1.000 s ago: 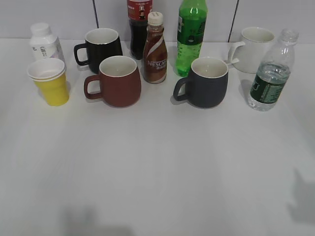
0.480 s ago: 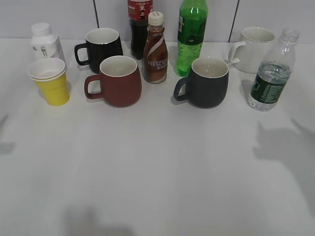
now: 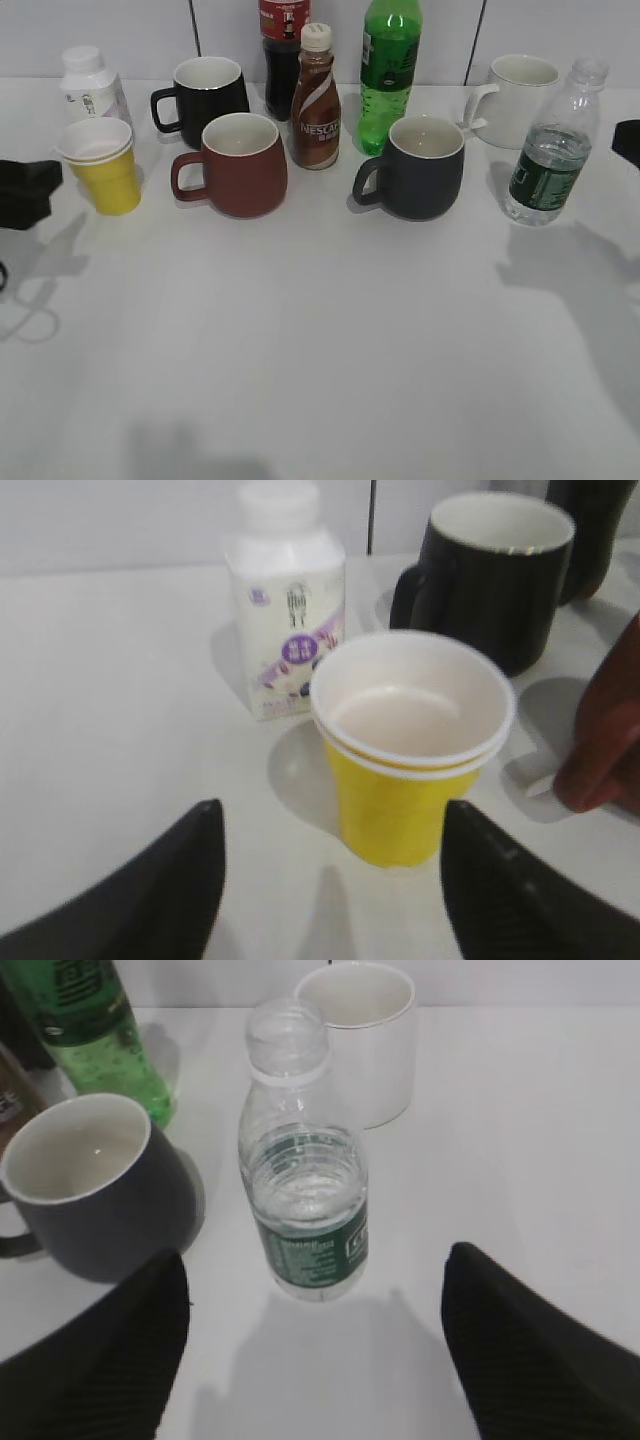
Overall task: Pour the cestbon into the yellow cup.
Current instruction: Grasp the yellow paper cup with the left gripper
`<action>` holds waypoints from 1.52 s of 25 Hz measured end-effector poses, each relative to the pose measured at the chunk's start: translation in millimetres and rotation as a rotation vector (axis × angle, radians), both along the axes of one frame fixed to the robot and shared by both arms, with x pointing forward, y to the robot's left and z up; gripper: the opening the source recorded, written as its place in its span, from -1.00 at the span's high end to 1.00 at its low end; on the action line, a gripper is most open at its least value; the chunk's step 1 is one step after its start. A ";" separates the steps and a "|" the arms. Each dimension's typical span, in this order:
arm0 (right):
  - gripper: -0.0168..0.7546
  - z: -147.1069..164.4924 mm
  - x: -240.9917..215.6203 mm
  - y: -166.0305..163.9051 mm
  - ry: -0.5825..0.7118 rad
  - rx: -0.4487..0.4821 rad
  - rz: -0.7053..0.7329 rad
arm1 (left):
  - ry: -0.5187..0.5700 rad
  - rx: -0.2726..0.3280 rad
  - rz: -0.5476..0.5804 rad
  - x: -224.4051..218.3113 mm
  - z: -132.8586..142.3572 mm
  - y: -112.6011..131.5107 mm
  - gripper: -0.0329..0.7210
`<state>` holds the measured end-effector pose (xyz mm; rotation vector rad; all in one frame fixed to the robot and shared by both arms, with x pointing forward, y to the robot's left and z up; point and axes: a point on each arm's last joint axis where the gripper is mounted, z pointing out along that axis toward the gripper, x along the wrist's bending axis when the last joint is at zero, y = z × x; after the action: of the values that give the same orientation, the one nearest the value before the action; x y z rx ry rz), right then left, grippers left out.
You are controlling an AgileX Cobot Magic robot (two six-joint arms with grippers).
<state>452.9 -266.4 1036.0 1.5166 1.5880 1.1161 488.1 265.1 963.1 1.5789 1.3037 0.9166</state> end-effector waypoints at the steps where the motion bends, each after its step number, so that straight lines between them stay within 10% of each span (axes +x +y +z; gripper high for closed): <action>1: -0.57 -3.6 3.8 0.2 -0.003 0.008 -0.008 | -0.007 -0.005 -0.003 4.2 -6.7 -0.9 -0.52; 17: -0.57 -37.7 34.2 -2.1 -0.119 0.052 -0.097 | -0.091 -0.035 -0.149 40.6 -80.7 -18.8 -0.58; 38: -0.57 -38.8 38.0 -2.4 -0.149 0.080 -0.115 | -0.171 0.007 -0.153 95.0 -100.7 -24.8 -0.41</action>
<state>490.9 -268.9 997.2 1.5184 1.3538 1.2100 583.1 240.3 862.4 1.5464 1.0477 0.9385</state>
